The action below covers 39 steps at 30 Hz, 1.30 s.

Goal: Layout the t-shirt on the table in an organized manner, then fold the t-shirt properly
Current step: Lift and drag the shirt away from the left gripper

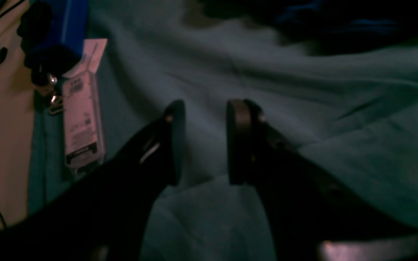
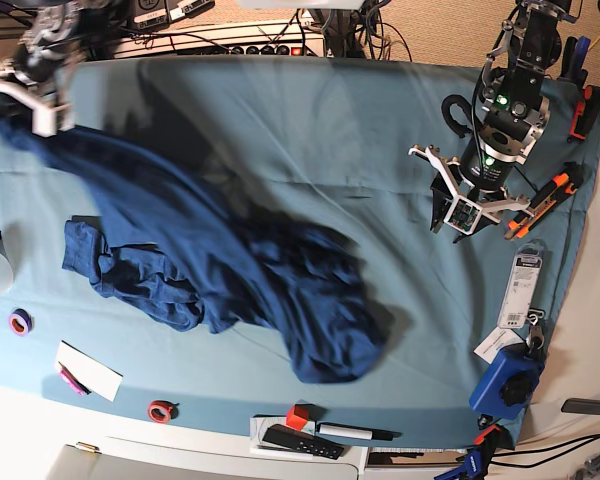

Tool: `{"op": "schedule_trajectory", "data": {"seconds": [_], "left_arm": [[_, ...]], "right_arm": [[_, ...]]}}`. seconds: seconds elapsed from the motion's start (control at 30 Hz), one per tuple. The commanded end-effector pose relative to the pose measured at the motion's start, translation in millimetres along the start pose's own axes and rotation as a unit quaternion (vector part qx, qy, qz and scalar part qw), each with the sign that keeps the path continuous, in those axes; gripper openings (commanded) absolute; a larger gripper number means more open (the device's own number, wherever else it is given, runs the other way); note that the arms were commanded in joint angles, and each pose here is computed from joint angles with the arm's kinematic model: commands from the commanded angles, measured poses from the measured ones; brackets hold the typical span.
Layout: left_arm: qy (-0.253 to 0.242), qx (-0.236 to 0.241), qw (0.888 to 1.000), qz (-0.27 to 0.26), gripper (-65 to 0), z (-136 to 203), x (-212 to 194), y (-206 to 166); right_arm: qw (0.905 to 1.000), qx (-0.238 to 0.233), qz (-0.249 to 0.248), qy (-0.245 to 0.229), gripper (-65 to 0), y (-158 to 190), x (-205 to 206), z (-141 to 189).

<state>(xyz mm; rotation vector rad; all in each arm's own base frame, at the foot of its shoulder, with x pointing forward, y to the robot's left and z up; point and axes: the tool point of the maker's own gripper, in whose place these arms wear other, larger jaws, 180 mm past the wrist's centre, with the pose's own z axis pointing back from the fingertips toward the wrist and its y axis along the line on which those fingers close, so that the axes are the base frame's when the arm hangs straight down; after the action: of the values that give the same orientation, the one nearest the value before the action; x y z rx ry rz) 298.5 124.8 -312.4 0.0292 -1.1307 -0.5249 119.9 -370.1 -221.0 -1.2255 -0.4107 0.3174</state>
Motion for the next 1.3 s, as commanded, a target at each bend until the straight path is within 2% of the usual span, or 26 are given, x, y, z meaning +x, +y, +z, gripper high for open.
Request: {"op": "schedule_trajectory", "data": {"seconds": [0.0,0.1,0.13,0.23,0.27,0.5,0.6,0.67,0.73,0.83,0.9,0.97,1.13,1.17,1.27], "left_arm": [[-0.024,0.007,1.000,-0.006,-44.5,1,13,6],[-0.024,0.006,1.000,-0.005,-44.6,1,13,6],[-0.024,0.006,1.000,-0.005,-44.5,1,13,6],[-0.024,0.006,1.000,-0.005,-44.6,1,13,6],[-0.024,0.006,1.000,-0.005,-44.5,1,13,6],[-0.024,0.006,1.000,-0.005,-44.6,1,13,5],[-0.024,0.005,1.000,-0.002,-44.6,1,13,5],[-0.025,0.004,1.000,0.000,-44.6,1,14,5],[-0.025,0.004,1.000,0.000,-44.5,1,14,5],[-0.025,0.004,1.000,0.000,-44.6,1,14,5],[-0.025,0.004,1.000,0.000,-44.6,1,14,5],[-0.024,0.004,1.000,0.000,-44.6,1,13,5],[-0.025,0.004,1.000,0.000,-44.5,1,14,5],[-0.025,0.004,1.000,0.000,-44.6,1,14,5],[-0.025,0.004,1.000,0.000,-44.6,1,14,5]], "right_arm": [[0.9998,-0.016,-0.010,-0.001,-65.0,-13,0,-1],[0.9990,0.018,-0.040,0.011,-65.0,-7,-6,-6],[0.9985,0.028,-0.045,0.013,-62.1,-4,-7,-6],[0.9978,0.053,-0.039,0.011,-45.1,4,-6,-6],[0.9979,0.054,-0.037,0.009,-42.4,4,-5,-6],[0.9977,0.047,-0.044,-0.022,-41.8,1,8,-7],[0.9962,0.040,-0.058,-0.051,-41.8,-4,23,-8],[0.9919,0.045,-0.082,-0.086,-41.8,-5,41,-9],[0.9780,0.096,-0.127,-0.134,-41.8,6,70,-6],[0.9418,0.201,-0.163,-0.214,-41.8,27,119,10],[0.9176,0.212,-0.190,-0.277,-41.8,21,151,23],[0.8923,0.203,-0.233,-0.329,-41.8,7,177,34],[0.8373,0.219,-0.318,-0.387,-41.8,-5,226,59],[0.8306,0.231,-0.326,-0.388,-41.8,1,236,59],[0.8192,0.279,-0.333,-0.374,-41.8,39,268,43]]}}
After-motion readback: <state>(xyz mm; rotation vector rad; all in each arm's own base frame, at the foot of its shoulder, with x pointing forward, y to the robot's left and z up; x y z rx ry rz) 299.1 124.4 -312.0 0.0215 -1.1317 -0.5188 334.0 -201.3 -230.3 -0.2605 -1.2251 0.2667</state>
